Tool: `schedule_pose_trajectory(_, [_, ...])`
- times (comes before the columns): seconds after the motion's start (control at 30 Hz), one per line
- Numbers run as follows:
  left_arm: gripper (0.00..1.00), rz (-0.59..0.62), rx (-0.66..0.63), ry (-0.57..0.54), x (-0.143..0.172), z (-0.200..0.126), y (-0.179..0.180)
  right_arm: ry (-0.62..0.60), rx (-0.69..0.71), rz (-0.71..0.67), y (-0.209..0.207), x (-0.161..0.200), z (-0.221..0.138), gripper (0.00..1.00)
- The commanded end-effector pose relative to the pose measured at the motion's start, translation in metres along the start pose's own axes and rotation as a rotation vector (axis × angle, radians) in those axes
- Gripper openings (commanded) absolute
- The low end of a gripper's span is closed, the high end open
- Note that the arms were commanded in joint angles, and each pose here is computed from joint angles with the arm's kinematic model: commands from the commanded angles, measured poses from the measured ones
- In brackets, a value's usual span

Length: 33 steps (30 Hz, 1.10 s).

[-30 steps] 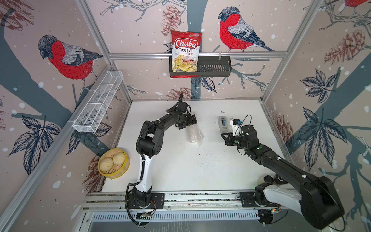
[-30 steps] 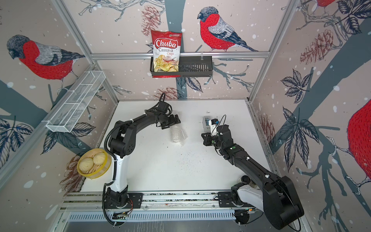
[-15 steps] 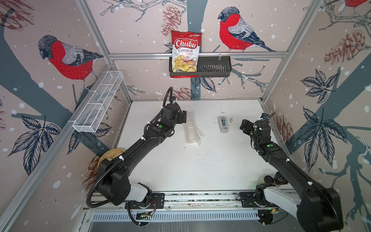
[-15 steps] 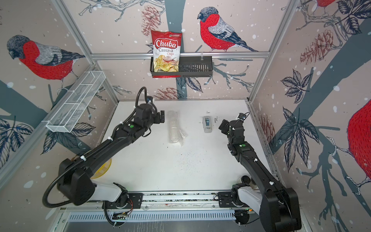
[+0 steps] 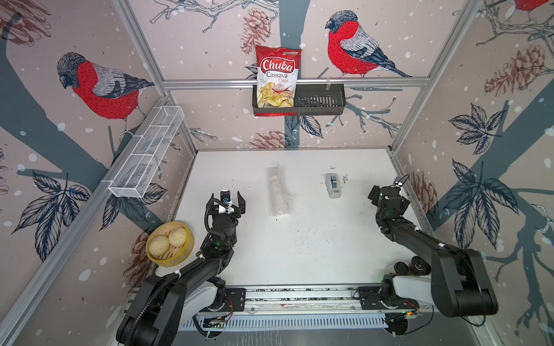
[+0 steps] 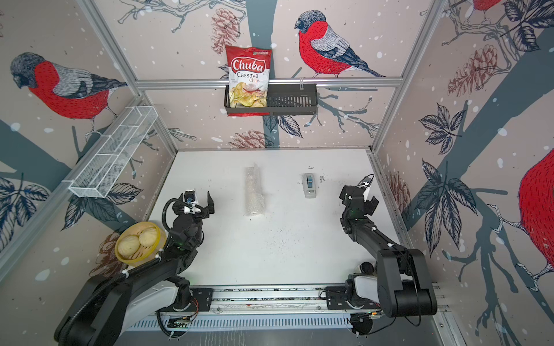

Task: Wrap vases in bubble wrap
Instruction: Reset both arms

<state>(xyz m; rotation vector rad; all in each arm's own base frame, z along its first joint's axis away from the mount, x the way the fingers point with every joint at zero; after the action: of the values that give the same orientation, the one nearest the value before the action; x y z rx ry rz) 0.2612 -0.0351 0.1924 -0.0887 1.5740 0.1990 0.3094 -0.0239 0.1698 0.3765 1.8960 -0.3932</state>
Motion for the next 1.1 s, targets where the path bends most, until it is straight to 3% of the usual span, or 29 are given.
schedule_pose_trajectory(0.0, [0.96, -0.004, -0.034, -0.021, 0.001, 0.004, 0.005, -0.094, -0.003, 0.048, -0.003, -0.01, 0.001, 0.99])
schedule_pose_trajectory(0.23, [0.97, -0.027, -0.078, -0.039, 0.031, 0.015, 0.019, -0.2, -0.026, 0.064, -0.004, 0.016, 0.0, 1.0])
schedule_pose_trajectory(0.37, [0.96, -0.121, -0.043, 0.025, 0.046, 0.031, 0.026, -0.252, -0.065, 0.063, -0.004, 0.027, -0.007, 0.99])
schedule_pose_trajectory(0.47, [0.96, -0.134, -0.059, -0.023, 0.051, 0.029, 0.031, -0.253, -0.107, 0.03, 0.003, 0.029, -0.01, 0.99])
schedule_pose_trajectory(0.63, [0.96, -0.141, -0.079, 0.065, 0.056, 0.049, 0.032, -0.328, -0.124, 0.016, 0.003, 0.036, -0.016, 1.0])
schedule_pose_trajectory(0.73, [0.97, -0.141, -0.077, 0.079, 0.056, 0.05, 0.031, -0.257, -0.139, 0.012, 0.007, 0.037, -0.011, 1.0])
schedule_pose_trajectory(1.07, [0.97, -0.137, -0.077, 0.07, 0.056, 0.049, 0.031, -0.255, -0.14, 0.013, 0.006, 0.036, -0.008, 1.0])
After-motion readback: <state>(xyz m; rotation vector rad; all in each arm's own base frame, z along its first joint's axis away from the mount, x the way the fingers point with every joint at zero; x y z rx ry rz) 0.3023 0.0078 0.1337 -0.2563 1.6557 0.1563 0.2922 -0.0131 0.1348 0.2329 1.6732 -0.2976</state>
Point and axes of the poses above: each gripper's point midway between its finger pads, its own z axis out along the fingers, its own y axis along the line the jaws close on, x = y × z, the point moved 7 cm from there along -z, back along the fingers, and after that the axes turned 5 degrees about -z, right-handed, at the moved point
